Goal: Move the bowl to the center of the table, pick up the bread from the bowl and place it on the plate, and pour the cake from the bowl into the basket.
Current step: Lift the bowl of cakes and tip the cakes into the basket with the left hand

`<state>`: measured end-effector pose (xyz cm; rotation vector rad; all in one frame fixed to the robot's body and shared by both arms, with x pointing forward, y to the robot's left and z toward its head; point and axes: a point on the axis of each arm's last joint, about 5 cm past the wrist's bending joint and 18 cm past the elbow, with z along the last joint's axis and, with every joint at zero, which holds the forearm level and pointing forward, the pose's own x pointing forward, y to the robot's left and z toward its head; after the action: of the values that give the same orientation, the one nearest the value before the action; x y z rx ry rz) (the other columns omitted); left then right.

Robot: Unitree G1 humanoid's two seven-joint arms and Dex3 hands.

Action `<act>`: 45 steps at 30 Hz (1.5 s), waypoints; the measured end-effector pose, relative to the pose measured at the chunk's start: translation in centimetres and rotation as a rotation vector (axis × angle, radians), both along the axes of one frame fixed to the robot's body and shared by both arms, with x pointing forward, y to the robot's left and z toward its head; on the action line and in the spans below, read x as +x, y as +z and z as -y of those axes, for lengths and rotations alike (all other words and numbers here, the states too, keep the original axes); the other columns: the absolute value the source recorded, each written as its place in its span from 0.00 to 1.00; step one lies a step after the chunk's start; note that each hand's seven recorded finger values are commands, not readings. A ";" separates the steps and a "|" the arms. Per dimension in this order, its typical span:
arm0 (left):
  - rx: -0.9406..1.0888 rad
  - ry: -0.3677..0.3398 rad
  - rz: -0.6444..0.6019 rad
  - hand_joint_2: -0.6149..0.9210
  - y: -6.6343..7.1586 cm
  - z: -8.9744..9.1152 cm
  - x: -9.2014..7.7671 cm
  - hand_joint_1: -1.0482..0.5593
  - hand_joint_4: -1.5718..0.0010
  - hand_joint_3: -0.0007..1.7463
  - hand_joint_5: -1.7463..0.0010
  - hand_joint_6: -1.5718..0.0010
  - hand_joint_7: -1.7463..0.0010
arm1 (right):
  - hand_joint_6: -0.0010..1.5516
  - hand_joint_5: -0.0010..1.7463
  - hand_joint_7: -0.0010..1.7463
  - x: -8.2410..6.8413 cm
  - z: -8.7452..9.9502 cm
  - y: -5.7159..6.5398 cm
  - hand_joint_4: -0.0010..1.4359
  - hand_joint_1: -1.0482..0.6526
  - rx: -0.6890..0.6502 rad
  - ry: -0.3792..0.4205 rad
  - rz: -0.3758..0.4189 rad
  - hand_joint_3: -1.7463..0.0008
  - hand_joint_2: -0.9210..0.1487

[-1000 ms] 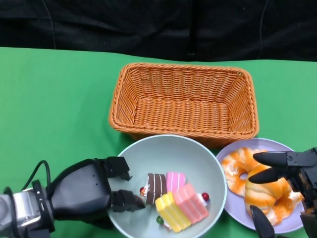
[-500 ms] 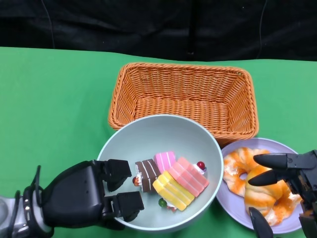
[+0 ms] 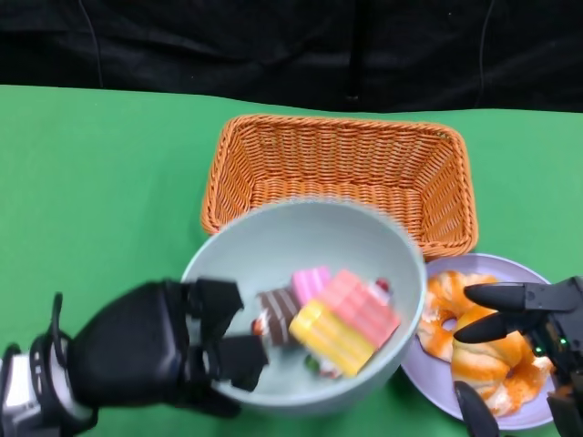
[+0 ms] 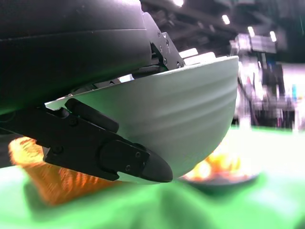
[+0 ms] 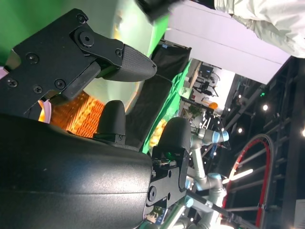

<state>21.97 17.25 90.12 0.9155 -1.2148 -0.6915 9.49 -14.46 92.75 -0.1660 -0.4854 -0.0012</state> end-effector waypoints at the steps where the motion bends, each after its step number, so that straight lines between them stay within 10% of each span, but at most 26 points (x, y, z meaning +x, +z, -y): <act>1: -0.045 0.001 -0.017 0.72 0.7 0.2 0.3 0.55 0.38 0.65 0.00 0.56 0.00 | 0.00 0.86 0.74 0.1 -0.1 -0.2 0.13 0.49 0.001 -0.001 -0.007 0.39 0.43; 6: -0.189 0.021 -0.105 0.62 2.6 1.3 1.4 0.55 0.37 0.88 0.00 0.55 0.00 | 0.00 0.86 0.73 0.0 -0.4 -0.5 0.11 0.51 0.000 0.008 -0.030 0.39 0.43; 45: -0.836 0.125 -1.229 0.56 1.9 11.7 6.0 0.51 0.36 0.92 0.00 0.45 0.00 | 0.00 0.83 0.70 -0.9 -0.6 -1.5 0.12 0.49 0.009 0.001 -0.090 0.50 0.32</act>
<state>28.02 5.53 91.97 -0.1974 -0.2317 -0.4231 8.63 -13.82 91.27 -0.1568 -0.3958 0.0055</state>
